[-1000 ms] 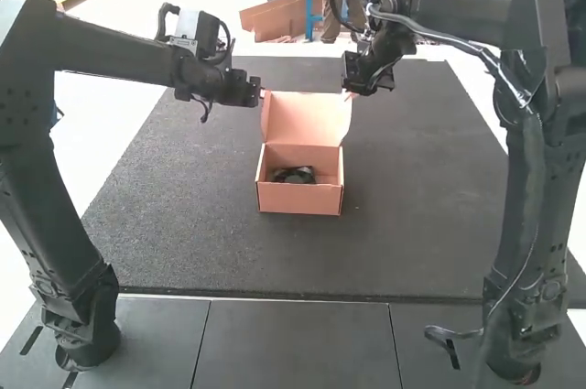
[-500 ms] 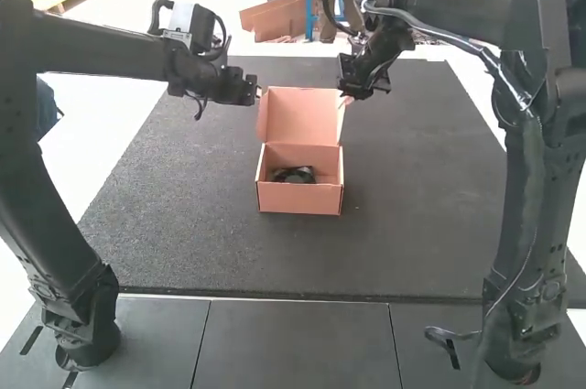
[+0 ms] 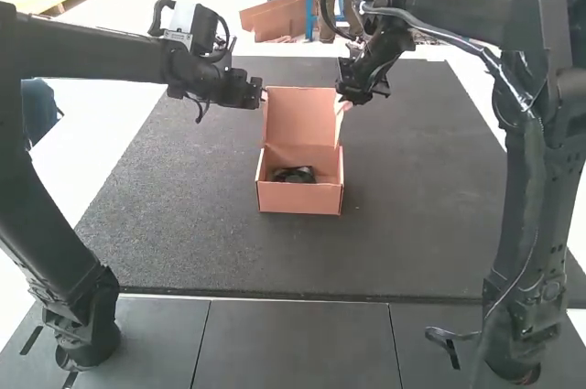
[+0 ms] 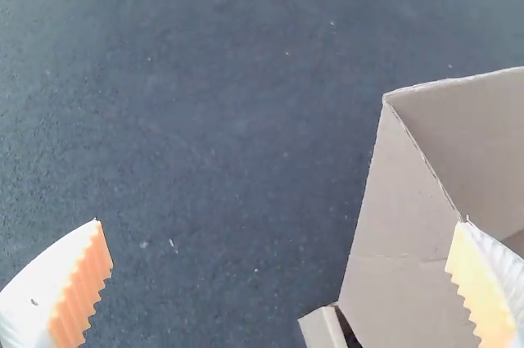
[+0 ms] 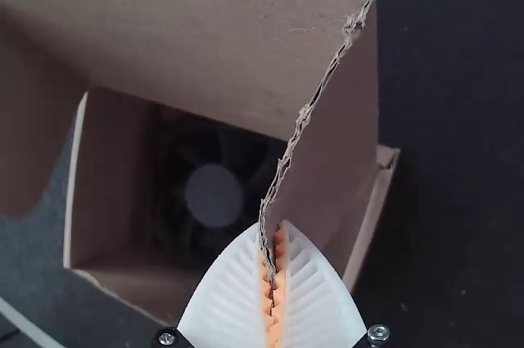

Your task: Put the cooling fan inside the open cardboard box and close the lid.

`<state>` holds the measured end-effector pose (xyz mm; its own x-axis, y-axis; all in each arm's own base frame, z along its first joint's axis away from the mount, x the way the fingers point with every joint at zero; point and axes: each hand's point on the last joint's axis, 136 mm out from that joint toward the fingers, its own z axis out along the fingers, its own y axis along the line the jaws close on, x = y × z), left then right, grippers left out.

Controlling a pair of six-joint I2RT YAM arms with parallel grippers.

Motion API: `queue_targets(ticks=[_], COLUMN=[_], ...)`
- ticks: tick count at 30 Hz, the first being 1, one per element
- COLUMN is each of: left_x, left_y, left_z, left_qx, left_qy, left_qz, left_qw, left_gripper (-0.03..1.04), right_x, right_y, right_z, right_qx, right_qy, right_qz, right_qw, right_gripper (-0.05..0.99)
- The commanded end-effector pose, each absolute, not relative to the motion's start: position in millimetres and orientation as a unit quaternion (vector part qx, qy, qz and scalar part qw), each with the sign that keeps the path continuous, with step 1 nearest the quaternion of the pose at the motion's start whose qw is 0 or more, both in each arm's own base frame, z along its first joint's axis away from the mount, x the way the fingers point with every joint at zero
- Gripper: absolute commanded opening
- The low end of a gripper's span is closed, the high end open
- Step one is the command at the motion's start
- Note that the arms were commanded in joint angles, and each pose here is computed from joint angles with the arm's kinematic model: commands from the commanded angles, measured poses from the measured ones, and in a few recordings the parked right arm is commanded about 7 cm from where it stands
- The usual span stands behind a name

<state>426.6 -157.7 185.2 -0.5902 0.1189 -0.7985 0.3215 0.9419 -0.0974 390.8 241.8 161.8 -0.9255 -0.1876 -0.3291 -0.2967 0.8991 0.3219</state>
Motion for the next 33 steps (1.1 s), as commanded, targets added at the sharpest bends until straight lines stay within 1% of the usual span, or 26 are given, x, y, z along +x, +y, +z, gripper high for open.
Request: queue_targets(ticks=[1,7,14,19,24,30,33], left_x=[415.6,407.3,400.5,395.0,389.4,380.3,373.2], left_y=[-169.2,-175.7,-176.3,-175.6,-173.3,-169.6,-168.8], left_z=[193.2,184.9,181.5,183.4,183.4,180.3,180.3], left_qx=[0.14,0.148,0.149,0.15,0.15,0.147,0.148], left_qy=[0.877,0.88,0.882,0.881,0.882,0.884,0.885], left_qz=[-0.136,-0.14,-0.142,-0.143,-0.143,-0.143,-0.145], left_qw=[0.439,0.429,0.424,0.425,0.424,0.42,0.418], left_gripper=[0.97,0.97,0.97,0.97,0.97,0.97,0.97], right_x=[379.7,373.6,360.3,344.1,333.3,309.5,304.9], right_y=[243.0,240.1,235.1,246.8,251.5,246.5,242.8], right_z=[169.6,164.4,157.1,152.0,145.0,128.0,128.2], right_qx=[-0.133,-0.134,-0.142,-0.159,-0.164,-0.184,-0.19], right_qy=[0.962,0.963,0.966,0.962,0.962,0.966,0.966], right_qz=[0.19,0.187,0.18,0.196,0.204,0.177,0.17], right_qw=[0.148,0.139,0.122,0.101,0.082,0.043,0.043], right_gripper=[-0.01,-0.01,-0.01,-0.01,-0.01,-0.01,-0.01])
